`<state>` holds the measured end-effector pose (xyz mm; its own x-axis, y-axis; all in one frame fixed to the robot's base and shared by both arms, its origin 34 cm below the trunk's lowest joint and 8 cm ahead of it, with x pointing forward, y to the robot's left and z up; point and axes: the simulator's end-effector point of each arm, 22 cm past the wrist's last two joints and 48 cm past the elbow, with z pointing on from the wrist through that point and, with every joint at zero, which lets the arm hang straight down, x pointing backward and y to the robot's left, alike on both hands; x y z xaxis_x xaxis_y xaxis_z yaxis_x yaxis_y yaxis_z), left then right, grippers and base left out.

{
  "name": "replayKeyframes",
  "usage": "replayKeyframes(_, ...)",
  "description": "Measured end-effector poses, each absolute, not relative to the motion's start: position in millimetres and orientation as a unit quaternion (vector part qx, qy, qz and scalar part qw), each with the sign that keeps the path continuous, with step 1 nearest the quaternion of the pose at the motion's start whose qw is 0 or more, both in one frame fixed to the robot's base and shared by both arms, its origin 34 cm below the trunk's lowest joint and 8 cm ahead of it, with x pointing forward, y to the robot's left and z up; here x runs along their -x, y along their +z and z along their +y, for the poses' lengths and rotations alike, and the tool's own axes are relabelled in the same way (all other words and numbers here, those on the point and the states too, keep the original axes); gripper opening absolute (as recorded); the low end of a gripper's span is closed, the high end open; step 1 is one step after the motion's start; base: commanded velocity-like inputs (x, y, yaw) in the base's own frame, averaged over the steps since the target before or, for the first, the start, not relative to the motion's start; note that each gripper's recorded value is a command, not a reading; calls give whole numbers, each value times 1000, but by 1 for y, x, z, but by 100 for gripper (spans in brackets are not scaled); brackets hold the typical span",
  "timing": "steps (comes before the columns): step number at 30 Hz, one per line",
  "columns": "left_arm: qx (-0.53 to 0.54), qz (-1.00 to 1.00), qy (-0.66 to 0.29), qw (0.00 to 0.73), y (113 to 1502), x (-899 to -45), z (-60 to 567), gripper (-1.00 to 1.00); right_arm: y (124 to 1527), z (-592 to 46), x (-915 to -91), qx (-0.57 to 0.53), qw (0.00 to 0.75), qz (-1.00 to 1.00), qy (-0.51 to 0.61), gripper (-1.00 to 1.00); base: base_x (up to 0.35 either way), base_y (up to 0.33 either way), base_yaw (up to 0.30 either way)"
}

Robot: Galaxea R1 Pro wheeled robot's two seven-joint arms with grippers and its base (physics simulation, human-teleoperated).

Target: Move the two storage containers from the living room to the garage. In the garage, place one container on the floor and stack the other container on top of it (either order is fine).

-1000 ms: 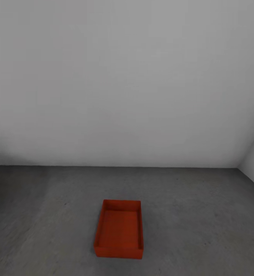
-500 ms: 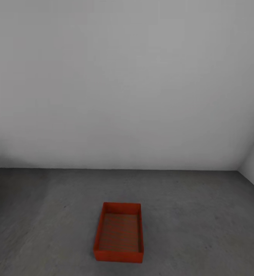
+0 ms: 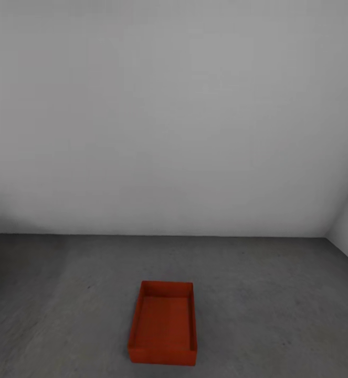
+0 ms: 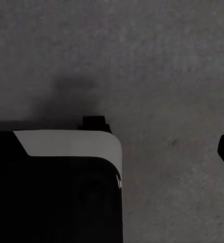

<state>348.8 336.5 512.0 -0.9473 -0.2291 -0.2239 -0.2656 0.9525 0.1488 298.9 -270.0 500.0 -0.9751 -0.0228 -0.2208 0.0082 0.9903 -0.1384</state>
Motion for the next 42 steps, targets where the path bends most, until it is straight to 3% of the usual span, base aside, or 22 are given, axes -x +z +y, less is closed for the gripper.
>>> replayKeyframes(17,129,984,70,104,512,-352,309,100,503,-270,-305,3,120,990,-69,100,0,0,0)
replayKeyframes(32,127,986,77,72,502,-286,311,100,506,-270,-312,1,129,989,-70,100,0,0,0)
replayKeyframes(42,128,985,77,80,504,-291,313,100,501,-270,-275,5,109,992,-68,100,0,0,0)
